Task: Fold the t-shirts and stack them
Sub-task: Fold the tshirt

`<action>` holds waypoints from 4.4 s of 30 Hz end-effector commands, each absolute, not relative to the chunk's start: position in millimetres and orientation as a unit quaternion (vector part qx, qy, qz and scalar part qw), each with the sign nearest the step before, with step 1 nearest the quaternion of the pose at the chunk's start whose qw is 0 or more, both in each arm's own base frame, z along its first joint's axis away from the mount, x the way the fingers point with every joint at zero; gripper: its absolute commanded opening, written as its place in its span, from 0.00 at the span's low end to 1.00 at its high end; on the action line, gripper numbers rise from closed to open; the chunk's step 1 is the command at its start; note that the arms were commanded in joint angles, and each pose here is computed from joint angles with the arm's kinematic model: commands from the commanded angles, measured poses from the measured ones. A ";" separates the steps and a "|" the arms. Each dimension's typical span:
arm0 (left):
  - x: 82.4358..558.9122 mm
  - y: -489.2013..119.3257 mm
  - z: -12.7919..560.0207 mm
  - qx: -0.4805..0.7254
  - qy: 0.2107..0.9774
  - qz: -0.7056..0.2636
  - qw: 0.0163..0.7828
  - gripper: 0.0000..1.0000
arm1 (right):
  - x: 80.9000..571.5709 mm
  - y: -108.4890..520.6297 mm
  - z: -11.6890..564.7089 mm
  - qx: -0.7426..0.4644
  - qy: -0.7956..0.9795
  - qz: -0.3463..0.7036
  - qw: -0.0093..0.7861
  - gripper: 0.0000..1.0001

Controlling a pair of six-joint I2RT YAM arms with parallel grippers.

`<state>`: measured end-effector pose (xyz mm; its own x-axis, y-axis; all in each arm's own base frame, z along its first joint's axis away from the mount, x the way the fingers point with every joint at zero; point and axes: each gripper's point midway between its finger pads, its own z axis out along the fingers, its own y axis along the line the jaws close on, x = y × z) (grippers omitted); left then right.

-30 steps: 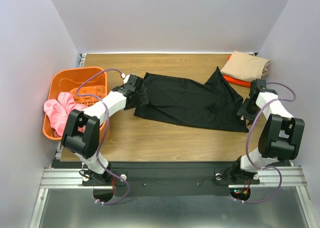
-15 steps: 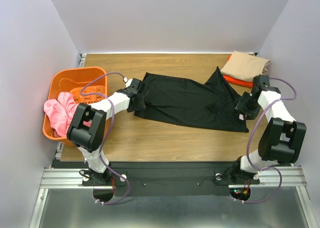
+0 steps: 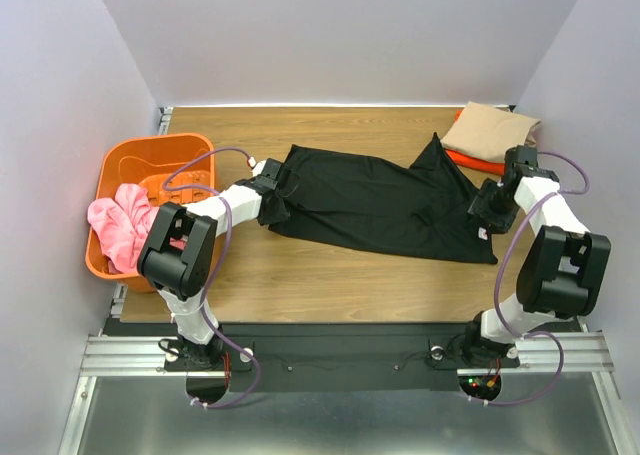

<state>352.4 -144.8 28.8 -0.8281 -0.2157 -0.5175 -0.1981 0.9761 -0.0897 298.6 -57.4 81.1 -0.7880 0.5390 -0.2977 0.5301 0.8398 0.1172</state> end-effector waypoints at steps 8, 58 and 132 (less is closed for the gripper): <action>356.4 -137.9 44.1 -0.114 0.947 -0.009 0.301 0.20 | 323.6 -64.6 53.7 0.279 0.947 0.012 0.159 0.61; 348.9 -134.8 45.1 -0.125 0.947 -0.008 0.296 0.50 | 317.5 -76.0 -2.8 0.297 0.951 -0.028 0.086 0.61; 358.9 -257.2 67.8 0.025 0.936 -0.142 0.320 0.83 | 374.9 51.9 73.2 0.125 0.966 0.107 0.199 0.64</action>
